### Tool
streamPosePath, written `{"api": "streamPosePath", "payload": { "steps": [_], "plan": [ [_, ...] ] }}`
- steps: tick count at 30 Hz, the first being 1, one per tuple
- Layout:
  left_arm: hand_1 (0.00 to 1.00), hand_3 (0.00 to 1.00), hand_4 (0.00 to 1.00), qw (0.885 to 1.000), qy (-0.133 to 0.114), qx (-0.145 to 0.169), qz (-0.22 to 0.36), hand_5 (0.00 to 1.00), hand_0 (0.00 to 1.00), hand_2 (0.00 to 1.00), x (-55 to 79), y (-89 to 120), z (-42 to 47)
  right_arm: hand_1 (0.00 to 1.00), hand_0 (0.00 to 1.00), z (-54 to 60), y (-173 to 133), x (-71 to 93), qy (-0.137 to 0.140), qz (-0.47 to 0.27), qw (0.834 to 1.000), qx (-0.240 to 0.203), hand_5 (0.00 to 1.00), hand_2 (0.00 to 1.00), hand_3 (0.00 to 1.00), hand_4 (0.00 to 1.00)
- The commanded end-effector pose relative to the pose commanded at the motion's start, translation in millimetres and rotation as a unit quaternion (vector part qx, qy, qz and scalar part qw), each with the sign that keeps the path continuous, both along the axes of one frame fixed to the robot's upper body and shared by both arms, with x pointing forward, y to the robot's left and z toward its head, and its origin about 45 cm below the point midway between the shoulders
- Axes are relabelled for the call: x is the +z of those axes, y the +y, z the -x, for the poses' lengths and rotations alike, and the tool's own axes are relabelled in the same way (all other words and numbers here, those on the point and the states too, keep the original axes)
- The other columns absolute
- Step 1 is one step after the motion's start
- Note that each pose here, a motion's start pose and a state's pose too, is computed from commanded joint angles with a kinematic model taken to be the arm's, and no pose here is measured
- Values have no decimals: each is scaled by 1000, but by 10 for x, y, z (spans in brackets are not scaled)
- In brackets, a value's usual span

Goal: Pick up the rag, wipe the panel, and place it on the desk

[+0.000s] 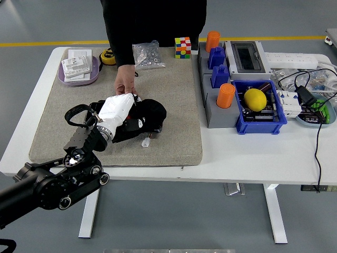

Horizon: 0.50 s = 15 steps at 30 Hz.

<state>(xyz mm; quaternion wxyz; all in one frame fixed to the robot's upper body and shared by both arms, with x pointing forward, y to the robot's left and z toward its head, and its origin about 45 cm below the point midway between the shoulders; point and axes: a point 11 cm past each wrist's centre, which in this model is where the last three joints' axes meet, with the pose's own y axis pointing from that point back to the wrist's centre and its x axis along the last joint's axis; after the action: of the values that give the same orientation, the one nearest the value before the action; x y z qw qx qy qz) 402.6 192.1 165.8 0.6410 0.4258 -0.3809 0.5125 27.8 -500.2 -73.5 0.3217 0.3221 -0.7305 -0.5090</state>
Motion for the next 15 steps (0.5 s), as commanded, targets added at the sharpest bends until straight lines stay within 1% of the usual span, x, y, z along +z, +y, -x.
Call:
{"api": "streamPosePath", "payload": {
  "steps": [9,15],
  "plan": [
    [148,350,2,999,-1,36,-6,2,249,441,-29,291,-31,606,728,31,9,-8,1,0,1000,-5,583,692,620,998],
    [149,351,2,999,-3,53,-9,2,249,440,-30,422,-53,607,728,35,-1,-3,1,1,1000,-6,584,692,620,998]
  ]
}}
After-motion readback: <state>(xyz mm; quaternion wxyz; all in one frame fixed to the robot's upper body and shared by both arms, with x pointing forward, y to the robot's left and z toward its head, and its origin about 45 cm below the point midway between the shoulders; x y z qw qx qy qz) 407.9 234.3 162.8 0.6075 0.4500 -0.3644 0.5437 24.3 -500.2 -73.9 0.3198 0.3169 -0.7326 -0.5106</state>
